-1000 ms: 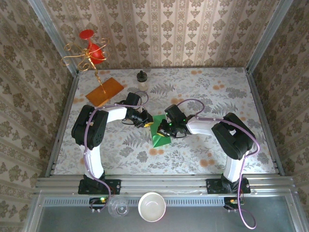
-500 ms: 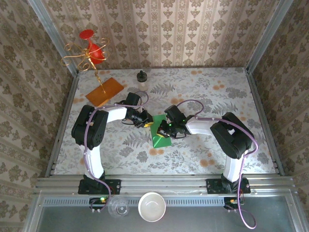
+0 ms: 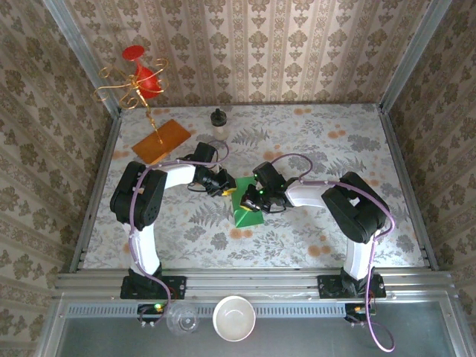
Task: Fold a paper plane with a square sheet of paper (pick it up from the middle)
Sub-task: Fold the triangle a second time at the center of the table.
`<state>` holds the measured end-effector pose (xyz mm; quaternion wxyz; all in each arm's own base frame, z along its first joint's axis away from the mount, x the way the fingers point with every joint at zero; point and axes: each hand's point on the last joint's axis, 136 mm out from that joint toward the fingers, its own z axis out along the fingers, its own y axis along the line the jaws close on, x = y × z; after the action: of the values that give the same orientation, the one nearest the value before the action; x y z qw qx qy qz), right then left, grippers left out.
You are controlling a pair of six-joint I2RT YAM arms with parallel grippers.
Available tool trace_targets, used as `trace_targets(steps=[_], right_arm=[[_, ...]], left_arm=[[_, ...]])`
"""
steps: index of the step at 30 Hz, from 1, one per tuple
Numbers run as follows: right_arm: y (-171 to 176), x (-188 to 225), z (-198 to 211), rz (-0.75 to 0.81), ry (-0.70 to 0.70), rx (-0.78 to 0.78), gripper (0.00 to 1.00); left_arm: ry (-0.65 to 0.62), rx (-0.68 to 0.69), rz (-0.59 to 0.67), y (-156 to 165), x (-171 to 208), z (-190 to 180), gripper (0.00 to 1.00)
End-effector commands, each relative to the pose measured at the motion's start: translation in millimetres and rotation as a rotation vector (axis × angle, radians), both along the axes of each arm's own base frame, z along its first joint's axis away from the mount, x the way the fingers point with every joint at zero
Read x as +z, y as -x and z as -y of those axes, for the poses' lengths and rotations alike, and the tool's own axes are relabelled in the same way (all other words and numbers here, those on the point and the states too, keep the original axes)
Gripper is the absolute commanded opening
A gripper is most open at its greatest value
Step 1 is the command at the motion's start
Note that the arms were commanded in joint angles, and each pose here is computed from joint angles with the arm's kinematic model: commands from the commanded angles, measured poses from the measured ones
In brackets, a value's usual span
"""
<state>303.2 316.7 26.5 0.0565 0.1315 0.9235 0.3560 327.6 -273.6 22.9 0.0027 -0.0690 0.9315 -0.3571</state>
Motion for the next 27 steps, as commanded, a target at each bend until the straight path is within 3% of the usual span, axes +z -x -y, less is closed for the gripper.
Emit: trace_targets(steps=[1,27], right_arm=[[1,0,-5,0.007,-0.012,0.019,0.00],[6,-16,5,-0.028,0.055,0.012,0.00]], left_arm=[[-0.052,-0.001,-0.068,16,-21,-6,0.20],[-0.050,0.000,-0.066,15,-21,-7,0.20]])
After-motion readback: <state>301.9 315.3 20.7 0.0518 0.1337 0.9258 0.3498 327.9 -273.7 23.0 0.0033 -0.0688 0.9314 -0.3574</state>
